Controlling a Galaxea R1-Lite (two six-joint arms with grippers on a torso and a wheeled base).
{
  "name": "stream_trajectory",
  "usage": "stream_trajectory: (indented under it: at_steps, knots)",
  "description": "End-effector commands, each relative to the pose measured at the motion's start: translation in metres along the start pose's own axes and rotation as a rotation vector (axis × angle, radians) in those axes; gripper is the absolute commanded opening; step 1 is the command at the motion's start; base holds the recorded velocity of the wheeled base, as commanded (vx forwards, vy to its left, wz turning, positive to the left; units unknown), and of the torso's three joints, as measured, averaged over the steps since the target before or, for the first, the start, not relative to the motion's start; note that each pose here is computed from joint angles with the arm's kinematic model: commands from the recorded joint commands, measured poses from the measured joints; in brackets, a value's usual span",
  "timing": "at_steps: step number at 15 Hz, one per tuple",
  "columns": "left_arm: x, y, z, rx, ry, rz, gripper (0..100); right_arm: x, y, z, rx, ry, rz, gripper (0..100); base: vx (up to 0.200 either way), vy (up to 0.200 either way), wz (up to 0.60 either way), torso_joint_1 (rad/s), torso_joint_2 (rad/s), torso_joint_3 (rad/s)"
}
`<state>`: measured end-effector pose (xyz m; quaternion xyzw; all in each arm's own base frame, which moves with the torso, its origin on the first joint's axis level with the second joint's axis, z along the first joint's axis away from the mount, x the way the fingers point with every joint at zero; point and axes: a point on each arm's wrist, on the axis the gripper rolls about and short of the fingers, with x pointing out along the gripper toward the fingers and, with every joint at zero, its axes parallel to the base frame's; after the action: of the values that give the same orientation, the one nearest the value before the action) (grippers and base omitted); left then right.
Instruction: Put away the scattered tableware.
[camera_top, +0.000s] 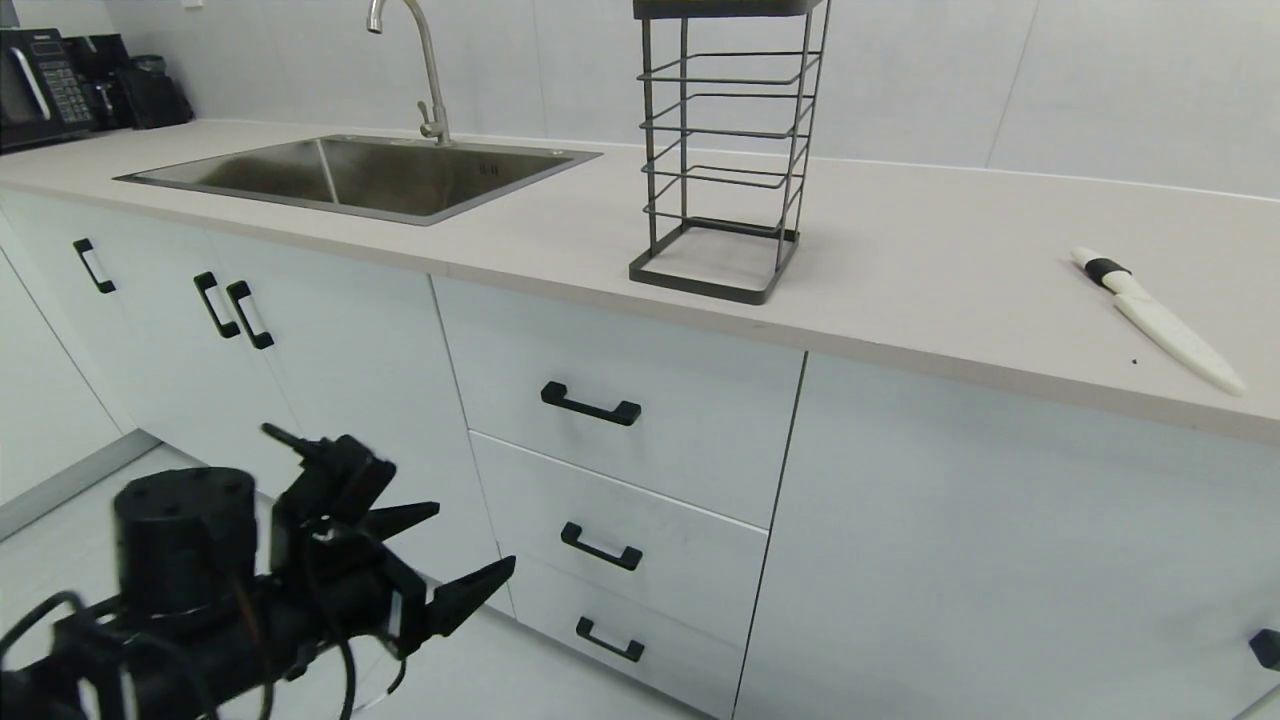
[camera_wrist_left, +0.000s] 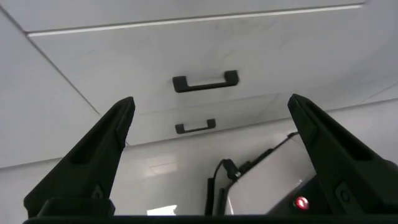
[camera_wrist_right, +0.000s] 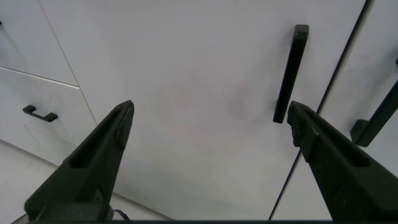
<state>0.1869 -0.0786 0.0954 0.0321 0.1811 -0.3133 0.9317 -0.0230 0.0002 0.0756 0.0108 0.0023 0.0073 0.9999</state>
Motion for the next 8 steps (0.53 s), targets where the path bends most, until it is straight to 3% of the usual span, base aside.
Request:
stream_trajectory:
  at_steps: [1,2,4,6,8]
  knots:
    - [-0.096,-0.016,0.001,0.047,-0.23,0.103,100,0.0,0.0,0.0,0.0,0.002,0.001,100,0.0,0.0,0.0,0.0,0.0,0.0]
    - [-0.117,-0.019,0.001,0.079,-0.304,0.16,100,0.0,0.0,0.0,0.0,0.002,0.001,100,0.0,0.0,0.0,0.0,0.0,0.0]
    - [-0.153,-0.027,-0.005,0.193,-0.41,0.303,100,0.0,0.0,0.0,0.0,0.002,0.001,100,0.0,0.0,0.0,0.0,0.0,0.0]
    - [-0.174,-0.037,-0.015,0.259,-0.474,0.423,100,0.0,0.0,0.0,0.0,0.002,0.001,100,0.0,0.0,0.0,0.0,0.0,0.0]
    - [-0.184,-0.046,-0.027,0.273,-0.503,0.449,100,0.0,0.0,0.0,0.0,0.002,0.001,100,0.0,0.0,0.0,0.0,0.0,0.0]
